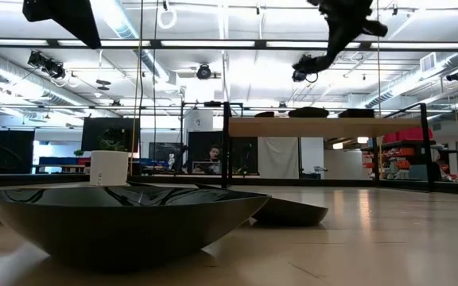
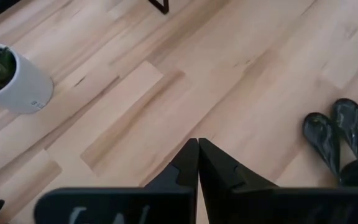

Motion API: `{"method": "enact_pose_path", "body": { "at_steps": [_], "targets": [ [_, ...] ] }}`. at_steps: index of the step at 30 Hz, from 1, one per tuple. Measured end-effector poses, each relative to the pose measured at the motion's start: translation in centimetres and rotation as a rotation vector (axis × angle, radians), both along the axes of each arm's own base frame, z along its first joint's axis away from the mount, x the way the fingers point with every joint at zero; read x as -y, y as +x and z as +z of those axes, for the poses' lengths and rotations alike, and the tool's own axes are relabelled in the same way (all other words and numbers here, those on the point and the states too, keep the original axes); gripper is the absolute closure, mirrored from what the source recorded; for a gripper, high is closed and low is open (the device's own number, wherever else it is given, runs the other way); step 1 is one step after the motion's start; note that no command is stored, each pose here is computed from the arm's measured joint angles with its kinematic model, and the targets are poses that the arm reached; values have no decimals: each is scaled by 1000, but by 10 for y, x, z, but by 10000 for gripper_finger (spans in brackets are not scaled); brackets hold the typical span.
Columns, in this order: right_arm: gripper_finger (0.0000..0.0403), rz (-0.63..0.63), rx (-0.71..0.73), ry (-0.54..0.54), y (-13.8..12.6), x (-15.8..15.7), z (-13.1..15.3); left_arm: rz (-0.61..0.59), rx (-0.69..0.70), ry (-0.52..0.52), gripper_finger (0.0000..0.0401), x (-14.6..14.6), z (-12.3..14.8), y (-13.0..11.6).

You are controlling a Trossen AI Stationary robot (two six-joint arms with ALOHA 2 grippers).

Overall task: Pick & Place Mini shaped plates
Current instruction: Stack the leaf-shaped plate on top of the leaf-shaped plate on the shelf, then stack the square plate on top of the square plate on the shelf

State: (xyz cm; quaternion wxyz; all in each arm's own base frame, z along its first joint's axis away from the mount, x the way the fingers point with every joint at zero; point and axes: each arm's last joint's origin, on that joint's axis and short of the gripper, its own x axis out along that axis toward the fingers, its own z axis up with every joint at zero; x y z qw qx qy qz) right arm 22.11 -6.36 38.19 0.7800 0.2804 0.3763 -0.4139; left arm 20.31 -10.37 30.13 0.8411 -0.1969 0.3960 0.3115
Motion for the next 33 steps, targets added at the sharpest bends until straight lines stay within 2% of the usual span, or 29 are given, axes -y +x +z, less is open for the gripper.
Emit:
{"method": "enact_pose_path", "body": {
  "at_steps": [6, 14, 23, 28, 33],
  "targets": [
    [401, -63, -65, -27, -9, 54, -6, -42, 16, 9, 387, 1, 1, 4],
    [401, -12, -95, 35, -2, 96, -24, -44, 34, 19, 387, 1, 2, 5],
    [388, 5, -148, 82, 14, 113, -47, -40, 39, 29, 387, 1, 2, 5],
    [354, 16, -160, 82, 15, 114, -48, -39, 39, 29, 387, 1, 2, 5],
    [300, 16, -161, 83, 14, 113, -47, -39, 41, 28, 387, 1, 2, 5]
  ]
}}
